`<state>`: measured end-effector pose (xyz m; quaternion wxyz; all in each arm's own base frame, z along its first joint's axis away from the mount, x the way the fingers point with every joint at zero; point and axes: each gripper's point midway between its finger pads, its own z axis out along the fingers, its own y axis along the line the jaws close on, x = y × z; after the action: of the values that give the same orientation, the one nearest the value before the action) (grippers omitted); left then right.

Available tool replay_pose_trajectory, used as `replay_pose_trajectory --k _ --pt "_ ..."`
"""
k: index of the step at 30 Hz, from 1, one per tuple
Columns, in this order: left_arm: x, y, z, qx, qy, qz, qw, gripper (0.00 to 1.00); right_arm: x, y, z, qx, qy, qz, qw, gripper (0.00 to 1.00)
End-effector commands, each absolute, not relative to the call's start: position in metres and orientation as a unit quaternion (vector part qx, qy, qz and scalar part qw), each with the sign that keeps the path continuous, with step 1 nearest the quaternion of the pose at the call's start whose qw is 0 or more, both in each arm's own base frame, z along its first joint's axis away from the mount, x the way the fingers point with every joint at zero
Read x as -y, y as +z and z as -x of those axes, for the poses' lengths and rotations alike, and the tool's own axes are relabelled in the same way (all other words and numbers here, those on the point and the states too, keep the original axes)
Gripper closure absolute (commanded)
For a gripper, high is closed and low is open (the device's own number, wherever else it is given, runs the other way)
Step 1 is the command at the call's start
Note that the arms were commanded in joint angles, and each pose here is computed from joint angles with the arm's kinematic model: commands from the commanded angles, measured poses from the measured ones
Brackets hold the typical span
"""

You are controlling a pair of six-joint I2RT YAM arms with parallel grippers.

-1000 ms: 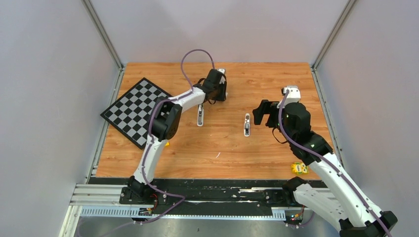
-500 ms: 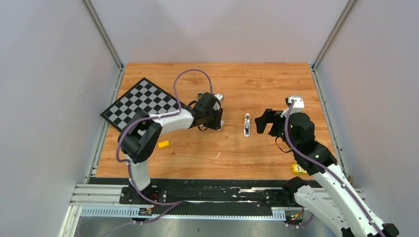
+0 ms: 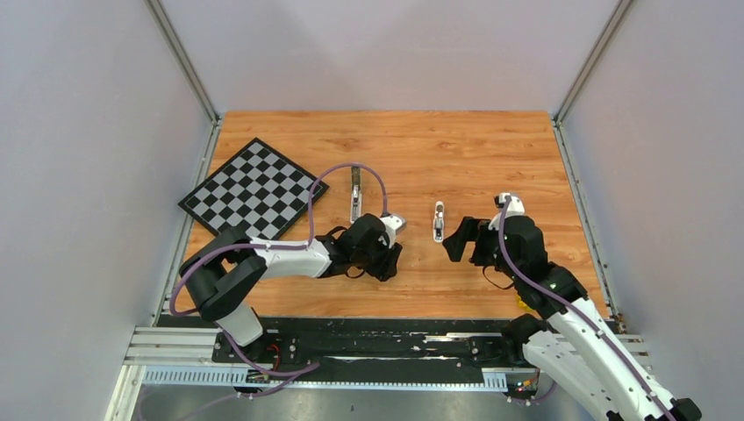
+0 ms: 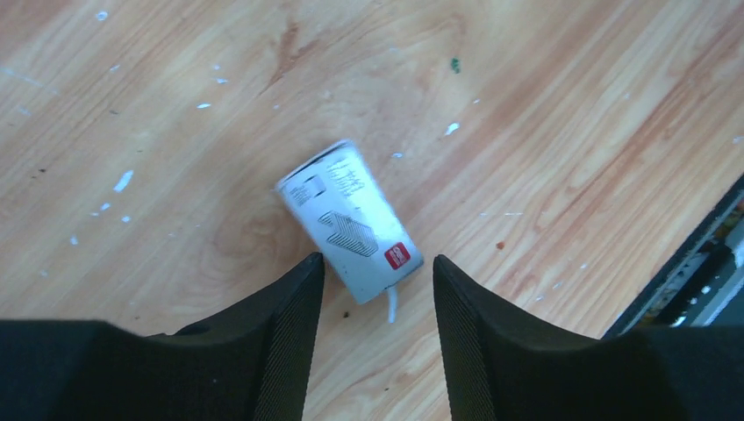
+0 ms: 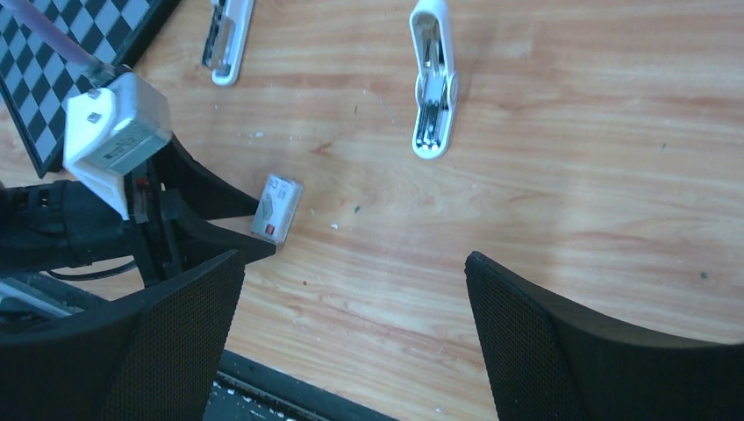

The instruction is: Load the staples into the stapler

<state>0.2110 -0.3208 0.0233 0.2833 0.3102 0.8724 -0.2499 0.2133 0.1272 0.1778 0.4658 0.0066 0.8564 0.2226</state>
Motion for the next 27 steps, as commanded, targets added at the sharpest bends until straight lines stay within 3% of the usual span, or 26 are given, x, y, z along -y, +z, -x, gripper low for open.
replay_pose_trajectory --k 1,11,27 --pt "0.325 0.02 -0.194 -0.856 -0.27 -0.335 0.286 0.45 -0.135 0.151 -0.199 -0.878 0.248 -0.016 0.41 0.0" --pt "0.306 0.01 -0.22 -0.877 -0.186 -0.303 0.323 0.37 -0.158 0.146 -0.208 -0.884 0.272 0.025 0.38 0.12" --pt "0.359 0.011 -0.202 -0.85 -0.301 -0.33 0.279 0.33 -0.153 0.142 -0.212 -0.884 0.258 0.019 0.389 0.12"
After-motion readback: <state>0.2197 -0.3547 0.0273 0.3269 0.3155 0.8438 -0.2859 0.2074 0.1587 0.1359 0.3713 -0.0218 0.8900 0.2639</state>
